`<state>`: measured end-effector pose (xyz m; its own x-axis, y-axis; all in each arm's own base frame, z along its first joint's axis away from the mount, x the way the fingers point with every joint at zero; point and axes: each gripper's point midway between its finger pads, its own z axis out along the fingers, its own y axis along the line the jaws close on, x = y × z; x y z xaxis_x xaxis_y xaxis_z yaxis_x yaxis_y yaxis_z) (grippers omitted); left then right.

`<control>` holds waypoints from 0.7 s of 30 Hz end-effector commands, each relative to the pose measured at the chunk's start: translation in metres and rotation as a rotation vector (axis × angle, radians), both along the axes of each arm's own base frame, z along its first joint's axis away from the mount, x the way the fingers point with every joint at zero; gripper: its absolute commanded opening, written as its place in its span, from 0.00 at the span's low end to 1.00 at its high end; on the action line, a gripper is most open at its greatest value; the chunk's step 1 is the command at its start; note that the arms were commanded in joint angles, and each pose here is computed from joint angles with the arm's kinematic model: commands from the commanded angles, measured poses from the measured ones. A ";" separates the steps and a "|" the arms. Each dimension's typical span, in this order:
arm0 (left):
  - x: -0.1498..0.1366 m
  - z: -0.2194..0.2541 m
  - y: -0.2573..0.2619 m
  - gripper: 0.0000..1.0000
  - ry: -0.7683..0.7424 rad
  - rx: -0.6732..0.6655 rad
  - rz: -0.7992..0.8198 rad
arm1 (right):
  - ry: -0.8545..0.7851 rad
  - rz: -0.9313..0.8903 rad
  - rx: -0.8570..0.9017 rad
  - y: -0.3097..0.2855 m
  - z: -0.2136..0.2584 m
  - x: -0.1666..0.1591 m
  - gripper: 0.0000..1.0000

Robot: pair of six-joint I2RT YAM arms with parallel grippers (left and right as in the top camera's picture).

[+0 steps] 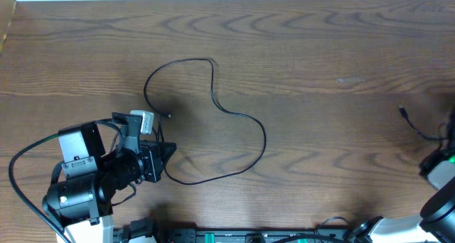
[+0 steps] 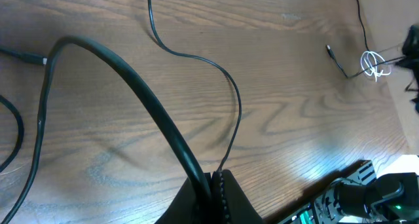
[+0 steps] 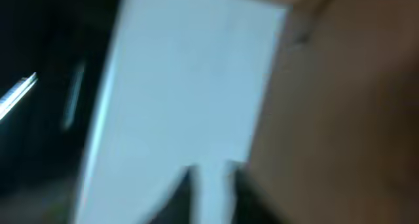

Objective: Untangle cables

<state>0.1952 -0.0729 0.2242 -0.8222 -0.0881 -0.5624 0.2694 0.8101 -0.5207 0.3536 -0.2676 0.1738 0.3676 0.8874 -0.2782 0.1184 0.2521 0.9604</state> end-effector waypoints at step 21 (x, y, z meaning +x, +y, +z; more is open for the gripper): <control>0.000 0.002 -0.001 0.08 -0.014 0.004 -0.013 | 0.005 1.365 -0.002 0.261 -0.011 -0.010 0.99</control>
<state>0.1952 -0.0729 0.2242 -0.8222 -0.0881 -0.5624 0.2694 0.8101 -0.5207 0.3527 -0.0290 0.1585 -0.7405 0.6329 -0.2261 -0.1465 0.1763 0.9734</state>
